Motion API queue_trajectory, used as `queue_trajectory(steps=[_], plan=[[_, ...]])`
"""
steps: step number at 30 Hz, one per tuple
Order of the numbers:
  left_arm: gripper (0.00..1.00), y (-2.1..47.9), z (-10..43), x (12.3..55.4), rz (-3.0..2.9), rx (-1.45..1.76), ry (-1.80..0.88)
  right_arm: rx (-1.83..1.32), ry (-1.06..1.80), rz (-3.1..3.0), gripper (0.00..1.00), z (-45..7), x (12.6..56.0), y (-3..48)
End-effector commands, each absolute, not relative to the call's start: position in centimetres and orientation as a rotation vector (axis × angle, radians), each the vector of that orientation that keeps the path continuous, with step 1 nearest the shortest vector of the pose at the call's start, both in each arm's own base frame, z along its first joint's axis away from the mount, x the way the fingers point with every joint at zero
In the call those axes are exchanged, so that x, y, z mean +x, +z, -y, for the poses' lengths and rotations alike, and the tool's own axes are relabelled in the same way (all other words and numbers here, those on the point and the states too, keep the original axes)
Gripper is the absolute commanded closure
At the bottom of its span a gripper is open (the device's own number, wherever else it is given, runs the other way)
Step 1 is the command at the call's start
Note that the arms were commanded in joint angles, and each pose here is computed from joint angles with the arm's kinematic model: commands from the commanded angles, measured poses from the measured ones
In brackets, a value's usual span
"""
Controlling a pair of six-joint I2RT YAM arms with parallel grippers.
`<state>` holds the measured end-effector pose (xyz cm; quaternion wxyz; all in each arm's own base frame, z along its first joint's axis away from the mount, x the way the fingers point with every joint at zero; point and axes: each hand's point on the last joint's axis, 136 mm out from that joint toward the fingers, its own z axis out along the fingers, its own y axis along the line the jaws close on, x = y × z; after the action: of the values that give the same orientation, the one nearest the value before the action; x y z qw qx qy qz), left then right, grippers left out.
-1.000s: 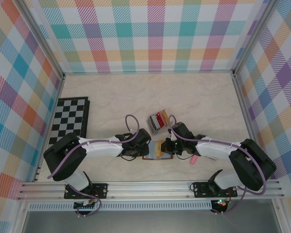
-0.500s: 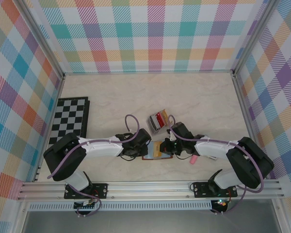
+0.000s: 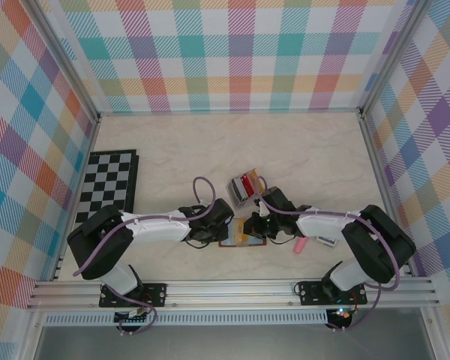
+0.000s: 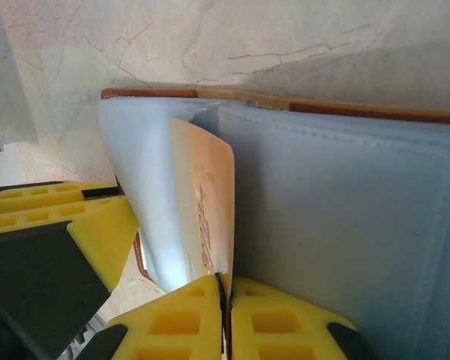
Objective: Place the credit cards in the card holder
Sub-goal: Insert the credit card into the card slot.
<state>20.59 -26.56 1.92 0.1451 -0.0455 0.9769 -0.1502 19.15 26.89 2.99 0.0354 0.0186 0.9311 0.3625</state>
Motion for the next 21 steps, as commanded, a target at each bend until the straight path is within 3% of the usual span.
queue_trajectory(steps=[1, 12, 15, 21], plan=[[0.78, 1.3, 25.5, 20.3, -2.843, -0.153, -0.353, 0.090, 1.057, -2.908, 0.90, -26.9, 18.9, 2.2], [0.84, 1.0, 25.3, 20.1, -2.853, -0.147, -0.340, 0.094, 0.832, -2.948, 0.70, -24.2, 18.5, 2.2], [0.85, 0.9, 25.4, 20.1, -2.855, -0.144, -0.344, 0.073, 0.821, -2.951, 0.71, -24.2, 18.5, 2.4], [0.85, 0.9, 25.8, 20.2, -2.857, -0.139, -0.367, 0.037, 0.885, -2.950, 0.84, -25.4, 18.8, 2.6]])
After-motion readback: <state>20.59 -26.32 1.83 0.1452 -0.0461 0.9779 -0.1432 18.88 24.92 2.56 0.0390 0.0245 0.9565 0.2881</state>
